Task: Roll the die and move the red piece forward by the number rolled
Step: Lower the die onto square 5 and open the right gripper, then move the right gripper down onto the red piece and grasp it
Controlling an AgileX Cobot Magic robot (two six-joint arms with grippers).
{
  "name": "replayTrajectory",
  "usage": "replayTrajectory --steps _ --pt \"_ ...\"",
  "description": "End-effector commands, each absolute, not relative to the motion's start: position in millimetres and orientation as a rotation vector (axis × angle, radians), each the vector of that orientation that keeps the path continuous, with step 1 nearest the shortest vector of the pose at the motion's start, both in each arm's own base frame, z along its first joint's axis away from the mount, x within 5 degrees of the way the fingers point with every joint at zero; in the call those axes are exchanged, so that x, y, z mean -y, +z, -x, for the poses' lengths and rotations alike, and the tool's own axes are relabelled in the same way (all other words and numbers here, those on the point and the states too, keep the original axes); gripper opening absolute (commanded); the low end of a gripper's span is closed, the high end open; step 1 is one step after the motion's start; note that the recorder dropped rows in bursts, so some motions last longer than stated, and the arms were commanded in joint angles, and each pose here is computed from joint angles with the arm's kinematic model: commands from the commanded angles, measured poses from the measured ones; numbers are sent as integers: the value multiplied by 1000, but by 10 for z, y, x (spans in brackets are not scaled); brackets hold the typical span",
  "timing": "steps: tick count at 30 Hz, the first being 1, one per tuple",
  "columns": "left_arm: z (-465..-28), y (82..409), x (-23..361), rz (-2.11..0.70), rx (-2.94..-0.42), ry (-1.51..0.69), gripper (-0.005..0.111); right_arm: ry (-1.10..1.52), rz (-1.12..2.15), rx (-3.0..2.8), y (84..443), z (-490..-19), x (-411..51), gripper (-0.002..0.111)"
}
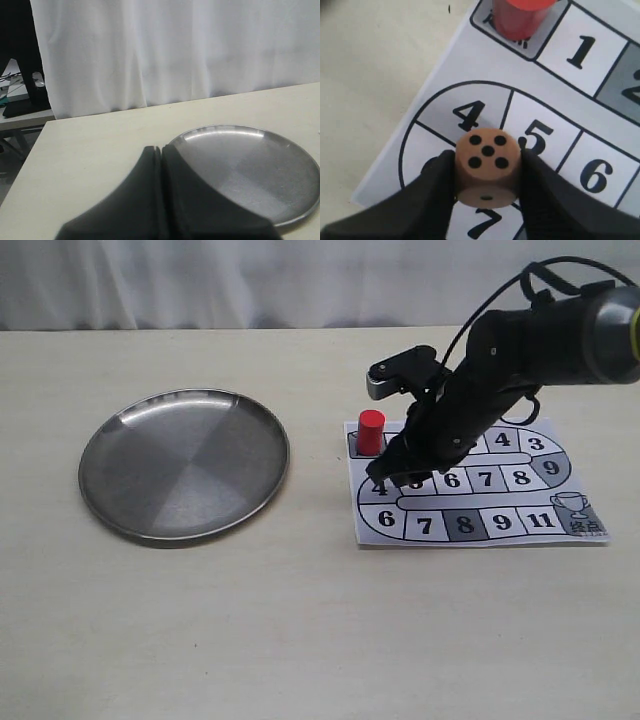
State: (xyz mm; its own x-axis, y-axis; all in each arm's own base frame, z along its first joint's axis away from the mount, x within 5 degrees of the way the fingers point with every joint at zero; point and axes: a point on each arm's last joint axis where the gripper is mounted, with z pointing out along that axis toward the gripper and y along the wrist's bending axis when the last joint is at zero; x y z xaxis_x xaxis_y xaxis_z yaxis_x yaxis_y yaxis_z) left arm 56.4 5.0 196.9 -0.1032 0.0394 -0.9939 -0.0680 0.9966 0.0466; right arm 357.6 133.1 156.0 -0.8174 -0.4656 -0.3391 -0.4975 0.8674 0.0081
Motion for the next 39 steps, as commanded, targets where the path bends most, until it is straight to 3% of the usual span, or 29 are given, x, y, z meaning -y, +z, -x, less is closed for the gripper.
replayTrajectory --steps 1,5,19,27,33,39 --pt "-562 1974 -46 17 -1659 87 0 125 707 -2668 1572 -3617 -1324 63" --pt "-562 1974 -46 17 -1659 87 0 42 778 -2597 1692 -3659 -1292 82" --pt "-562 1974 -46 17 -1659 87 0 -17 715 -2452 2544 -3586 -1210 83" --pt "-562 1974 -46 17 -1659 87 0 116 528 -2479 2231 -3759 -1330 83" --pt "-562 1974 -46 17 -1659 87 0 108 549 -2448 1794 -3957 -1403 83" --pt "-562 1974 -46 17 -1659 87 0 104 581 -2419 1618 -4074 -1484 83"
